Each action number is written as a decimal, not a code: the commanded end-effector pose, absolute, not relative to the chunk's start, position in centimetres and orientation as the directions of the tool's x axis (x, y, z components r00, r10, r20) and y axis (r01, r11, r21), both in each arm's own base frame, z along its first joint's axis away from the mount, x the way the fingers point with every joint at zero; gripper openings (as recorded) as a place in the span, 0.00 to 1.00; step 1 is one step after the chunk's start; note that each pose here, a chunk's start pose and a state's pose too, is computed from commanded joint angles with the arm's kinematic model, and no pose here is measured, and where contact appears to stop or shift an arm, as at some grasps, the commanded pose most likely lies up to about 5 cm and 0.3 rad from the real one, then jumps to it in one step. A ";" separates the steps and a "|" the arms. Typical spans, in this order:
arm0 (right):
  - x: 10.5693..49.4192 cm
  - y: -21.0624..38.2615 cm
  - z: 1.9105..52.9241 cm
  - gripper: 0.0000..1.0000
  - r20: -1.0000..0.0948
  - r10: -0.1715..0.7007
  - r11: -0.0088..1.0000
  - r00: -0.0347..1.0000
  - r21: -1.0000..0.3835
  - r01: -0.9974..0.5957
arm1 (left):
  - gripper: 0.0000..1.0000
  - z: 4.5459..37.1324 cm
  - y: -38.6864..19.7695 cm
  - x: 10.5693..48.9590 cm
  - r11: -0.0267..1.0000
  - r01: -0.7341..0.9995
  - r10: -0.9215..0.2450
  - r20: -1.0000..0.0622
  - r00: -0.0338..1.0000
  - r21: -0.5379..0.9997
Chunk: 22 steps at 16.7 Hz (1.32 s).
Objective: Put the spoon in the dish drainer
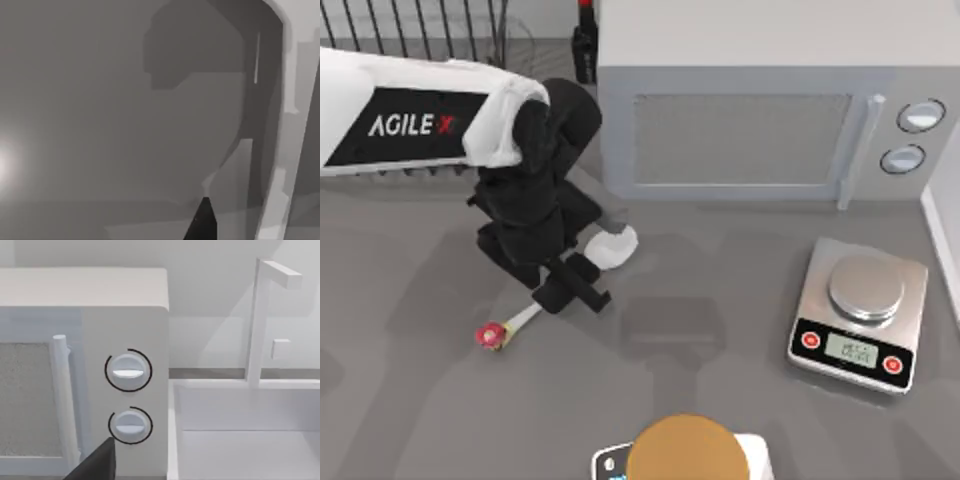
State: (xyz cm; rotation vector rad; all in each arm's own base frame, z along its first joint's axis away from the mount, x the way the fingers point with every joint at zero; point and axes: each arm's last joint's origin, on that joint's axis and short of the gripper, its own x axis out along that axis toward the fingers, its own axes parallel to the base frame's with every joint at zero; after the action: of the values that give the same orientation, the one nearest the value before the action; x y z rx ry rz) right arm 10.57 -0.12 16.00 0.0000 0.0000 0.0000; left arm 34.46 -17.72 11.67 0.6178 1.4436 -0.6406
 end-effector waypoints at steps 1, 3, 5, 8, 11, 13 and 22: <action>10.6 -0.1 16.0 1.00 0.000 0.000 1.000 1.000 0.000 0.000 | 0.00 12.2 -17.9 34.7 0.688 0.726 -0.026 -0.999 0.024 0.000; 10.6 -0.1 16.0 1.00 0.000 0.000 1.000 1.000 0.000 0.000 | 0.00 14.1 -18.3 35.3 0.686 0.728 -0.027 -0.999 0.026 0.000; 10.6 -0.1 16.0 1.00 0.000 0.000 1.000 1.000 0.000 0.000 | 0.00 16.9 -18.6 35.9 0.686 0.728 -0.026 -0.999 0.024 0.000; 10.6 -0.1 16.0 1.00 0.000 0.000 1.000 1.000 0.000 0.000 | 0.00 22.2 -18.7 36.1 0.687 0.726 -0.015 -1.000 0.004 -0.008; 10.6 -0.1 16.0 1.00 0.000 0.000 1.000 1.000 0.000 0.000 | 0.00 27.3 -18.3 35.4 0.689 0.725 -0.013 -1.000 -0.001 -0.009; 10.6 -0.1 16.0 1.00 0.000 0.000 1.000 1.000 0.000 0.000 | 0.00 29.9 -17.9 34.8 0.691 0.723 -0.020 -1.000 0.014 -0.004; 10.6 -0.1 16.0 1.00 0.000 0.000 1.000 1.000 0.000 0.000 | 0.00 31.8 -16.9 34.3 0.708 0.706 -0.049 -0.997 0.060 0.008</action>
State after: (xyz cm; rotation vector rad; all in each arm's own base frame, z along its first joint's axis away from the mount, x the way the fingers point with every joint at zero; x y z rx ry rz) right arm 10.57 -0.12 16.00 0.0000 0.0000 0.0000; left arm 34.34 -16.86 31.82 0.5889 1.4076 -0.6244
